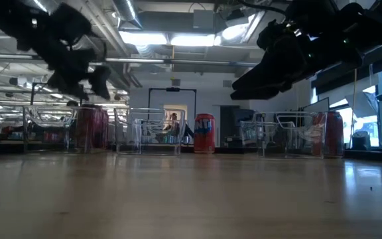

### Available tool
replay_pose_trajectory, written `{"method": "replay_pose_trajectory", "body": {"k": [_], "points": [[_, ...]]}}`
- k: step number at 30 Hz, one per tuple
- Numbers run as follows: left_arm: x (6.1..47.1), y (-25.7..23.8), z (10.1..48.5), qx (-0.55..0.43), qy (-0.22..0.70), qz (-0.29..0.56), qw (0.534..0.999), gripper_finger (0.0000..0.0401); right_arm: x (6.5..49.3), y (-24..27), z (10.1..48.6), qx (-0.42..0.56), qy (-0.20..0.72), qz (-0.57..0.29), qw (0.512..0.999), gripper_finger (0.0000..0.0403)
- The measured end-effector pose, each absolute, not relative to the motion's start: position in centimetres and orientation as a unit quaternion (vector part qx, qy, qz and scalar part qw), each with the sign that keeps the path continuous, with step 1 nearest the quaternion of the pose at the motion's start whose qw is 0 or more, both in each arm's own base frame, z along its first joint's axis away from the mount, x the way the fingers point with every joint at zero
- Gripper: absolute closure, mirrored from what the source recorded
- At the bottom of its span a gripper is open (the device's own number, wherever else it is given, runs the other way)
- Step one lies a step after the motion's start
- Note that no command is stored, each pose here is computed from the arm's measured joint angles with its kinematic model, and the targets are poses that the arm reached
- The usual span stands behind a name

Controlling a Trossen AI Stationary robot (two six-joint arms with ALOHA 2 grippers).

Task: Sort soda cans
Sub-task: Put the red soda can into the left transparent bin

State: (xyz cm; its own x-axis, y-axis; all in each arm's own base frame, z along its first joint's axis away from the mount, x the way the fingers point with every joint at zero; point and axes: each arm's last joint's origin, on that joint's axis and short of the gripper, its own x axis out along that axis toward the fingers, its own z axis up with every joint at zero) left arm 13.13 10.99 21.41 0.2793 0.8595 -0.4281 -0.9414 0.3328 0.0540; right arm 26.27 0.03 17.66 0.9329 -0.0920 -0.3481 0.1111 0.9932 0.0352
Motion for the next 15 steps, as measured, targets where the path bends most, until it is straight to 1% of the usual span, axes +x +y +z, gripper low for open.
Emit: {"method": "replay_pose_trajectory", "body": {"k": [2, 5, 8, 11, 13, 15], "points": [[13.1, 10.9, 23.1, -0.092, 0.173, 0.562, 0.804, 0.0032, 26.3, 0.1, 17.6, 0.038, 0.178, -0.049, 0.982, 0.0047], [13.3, 10.5, 25.1, -0.072, 0.145, 0.524, 0.836, 0.0031, 26.2, 0.1, 17.6, 0.045, 0.180, -0.039, 0.982, 0.0047], [13.8, 9.9, 26.3, -0.052, 0.111, 0.444, 0.888, 0.0031, 26.3, 0.2, 17.6, 0.056, 0.181, -0.028, 0.981, 0.0047], [14.5, 9.2, 26.9, -0.038, 0.093, 0.347, 0.932, 0.0031, 26.6, 0.1, 18.3, 0.064, 0.193, -0.057, 0.977, 0.0047], [15.0, 8.8, 27.1, -0.028, 0.079, 0.299, 0.951, 0.0030, 26.8, 0.0, 19.5, 0.060, 0.214, -0.075, 0.972, 0.0047], [15.4, 8.5, 27.2, -0.021, 0.074, 0.268, 0.960, 0.0030, 26.9, -0.1, 21.3, 0.060, 0.248, -0.098, 0.962, 0.0047]]}}
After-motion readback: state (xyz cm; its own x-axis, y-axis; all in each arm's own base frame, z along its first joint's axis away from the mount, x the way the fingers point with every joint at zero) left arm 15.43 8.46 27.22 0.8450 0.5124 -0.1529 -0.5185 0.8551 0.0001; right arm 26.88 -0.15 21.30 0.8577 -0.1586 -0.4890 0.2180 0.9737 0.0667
